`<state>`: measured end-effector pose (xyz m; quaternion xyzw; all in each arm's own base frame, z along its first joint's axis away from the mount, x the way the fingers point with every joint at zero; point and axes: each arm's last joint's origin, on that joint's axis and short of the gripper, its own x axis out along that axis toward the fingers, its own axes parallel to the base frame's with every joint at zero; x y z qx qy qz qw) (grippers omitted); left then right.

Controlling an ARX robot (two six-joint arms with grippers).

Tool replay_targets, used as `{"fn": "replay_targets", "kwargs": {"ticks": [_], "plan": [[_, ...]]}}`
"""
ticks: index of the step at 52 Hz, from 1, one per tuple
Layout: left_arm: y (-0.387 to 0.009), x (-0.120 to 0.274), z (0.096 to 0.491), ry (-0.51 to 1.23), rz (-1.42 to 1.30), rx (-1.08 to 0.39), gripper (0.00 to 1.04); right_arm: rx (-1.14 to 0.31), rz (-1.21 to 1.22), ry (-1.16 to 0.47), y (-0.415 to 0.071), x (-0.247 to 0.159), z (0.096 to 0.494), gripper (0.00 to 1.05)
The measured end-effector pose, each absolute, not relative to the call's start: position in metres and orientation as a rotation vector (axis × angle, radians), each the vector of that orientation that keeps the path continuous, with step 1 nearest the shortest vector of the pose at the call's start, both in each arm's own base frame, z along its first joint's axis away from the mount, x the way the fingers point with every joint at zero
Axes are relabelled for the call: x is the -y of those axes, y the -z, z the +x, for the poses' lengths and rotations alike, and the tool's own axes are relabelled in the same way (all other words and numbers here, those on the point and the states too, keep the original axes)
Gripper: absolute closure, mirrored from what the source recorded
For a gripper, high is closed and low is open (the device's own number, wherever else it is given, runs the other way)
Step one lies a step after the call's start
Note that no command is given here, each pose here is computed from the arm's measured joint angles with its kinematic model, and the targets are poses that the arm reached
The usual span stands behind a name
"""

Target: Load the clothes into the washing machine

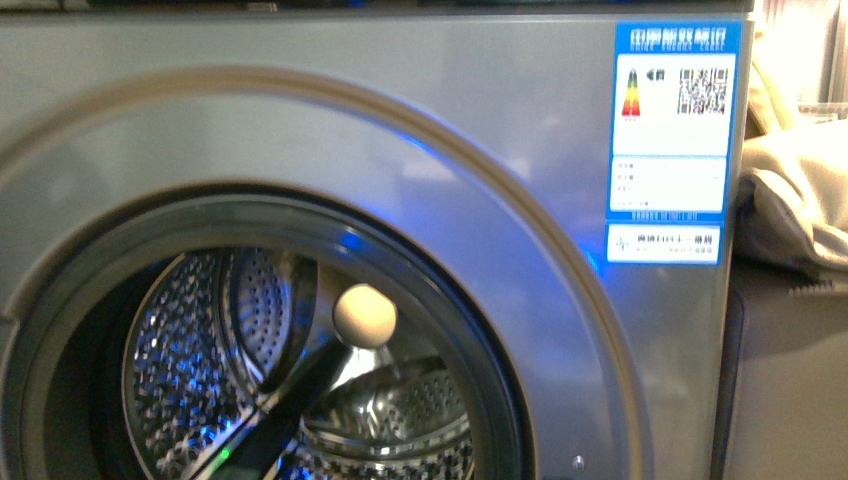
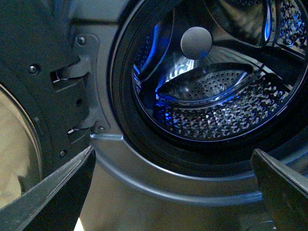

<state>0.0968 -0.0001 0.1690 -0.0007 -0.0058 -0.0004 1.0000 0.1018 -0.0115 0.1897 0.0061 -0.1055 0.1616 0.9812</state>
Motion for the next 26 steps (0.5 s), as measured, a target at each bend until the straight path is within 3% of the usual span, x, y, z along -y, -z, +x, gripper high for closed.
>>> {"fn": "replay_targets", "kwargs": {"ticks": [19,26], "plan": [[-0.169,0.0,0.097,0.001,-0.001,0.012,0.07,0.281,0.03,-0.176,-0.221,0.068,0.125,0.08],[-0.169,0.0,0.097,0.001,-0.001,0.012,0.07,0.223,0.048,-0.082,-0.235,0.099,0.14,0.08]]}}
